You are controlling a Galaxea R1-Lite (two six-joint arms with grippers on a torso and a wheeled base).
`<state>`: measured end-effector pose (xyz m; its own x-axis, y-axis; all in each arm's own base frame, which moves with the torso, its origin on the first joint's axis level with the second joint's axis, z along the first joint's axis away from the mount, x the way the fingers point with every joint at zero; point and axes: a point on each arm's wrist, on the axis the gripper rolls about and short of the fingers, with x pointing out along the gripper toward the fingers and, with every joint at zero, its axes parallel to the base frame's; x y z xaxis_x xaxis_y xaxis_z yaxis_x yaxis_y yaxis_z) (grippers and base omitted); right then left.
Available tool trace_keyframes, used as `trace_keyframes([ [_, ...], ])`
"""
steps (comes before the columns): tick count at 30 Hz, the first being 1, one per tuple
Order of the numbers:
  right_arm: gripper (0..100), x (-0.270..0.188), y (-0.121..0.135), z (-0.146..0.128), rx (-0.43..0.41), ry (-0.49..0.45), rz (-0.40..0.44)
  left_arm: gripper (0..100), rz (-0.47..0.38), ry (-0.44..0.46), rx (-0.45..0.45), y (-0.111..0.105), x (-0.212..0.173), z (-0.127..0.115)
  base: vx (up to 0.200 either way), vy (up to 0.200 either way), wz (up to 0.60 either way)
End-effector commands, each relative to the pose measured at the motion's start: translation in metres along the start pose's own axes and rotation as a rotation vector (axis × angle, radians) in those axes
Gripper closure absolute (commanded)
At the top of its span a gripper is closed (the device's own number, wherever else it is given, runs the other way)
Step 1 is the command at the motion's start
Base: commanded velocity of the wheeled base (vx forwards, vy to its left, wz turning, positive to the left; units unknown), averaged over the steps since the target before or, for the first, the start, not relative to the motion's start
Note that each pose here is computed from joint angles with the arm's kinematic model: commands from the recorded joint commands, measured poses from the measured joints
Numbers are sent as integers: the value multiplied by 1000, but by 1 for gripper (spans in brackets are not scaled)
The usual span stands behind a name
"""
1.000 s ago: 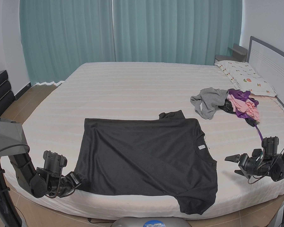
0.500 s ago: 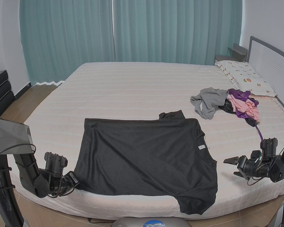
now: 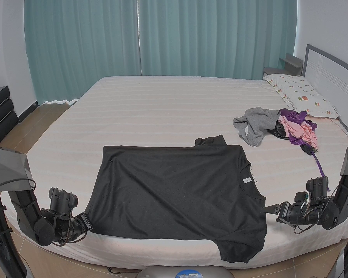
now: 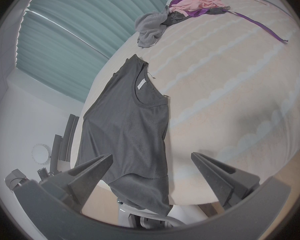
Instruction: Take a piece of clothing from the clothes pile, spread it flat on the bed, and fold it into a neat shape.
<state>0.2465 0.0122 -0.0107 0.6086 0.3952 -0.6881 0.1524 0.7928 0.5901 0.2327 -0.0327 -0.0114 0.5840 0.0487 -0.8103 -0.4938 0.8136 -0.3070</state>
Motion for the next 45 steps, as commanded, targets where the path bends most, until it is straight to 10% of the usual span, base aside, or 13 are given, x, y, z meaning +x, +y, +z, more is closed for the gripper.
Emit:
trace_keyframes([
  [1,0,17,-5,-5,-7,23,-24,100,-9,-15,17,2,-9,1,0,0,0],
  [13,0,35,0,2,-21,-8,-27,100,-8,-12,43,4,-13,-1,0,0,0],
  [14,100,36,-1,2,-21,-8,-27,100,-7,-11,44,4,-13,-1,0,0,0],
  [40,100,57,18,48,-38,-187,4,100,-27,-23,31,2,-14,1,0,0,0],
  [41,0,59,16,46,-36,-179,-2,100,-28,-23,32,1,-14,1,0,0,0],
  [45,0,58,16,47,-35,-181,4,100,-27,-23,31,2,-14,1,0,0,0],
])
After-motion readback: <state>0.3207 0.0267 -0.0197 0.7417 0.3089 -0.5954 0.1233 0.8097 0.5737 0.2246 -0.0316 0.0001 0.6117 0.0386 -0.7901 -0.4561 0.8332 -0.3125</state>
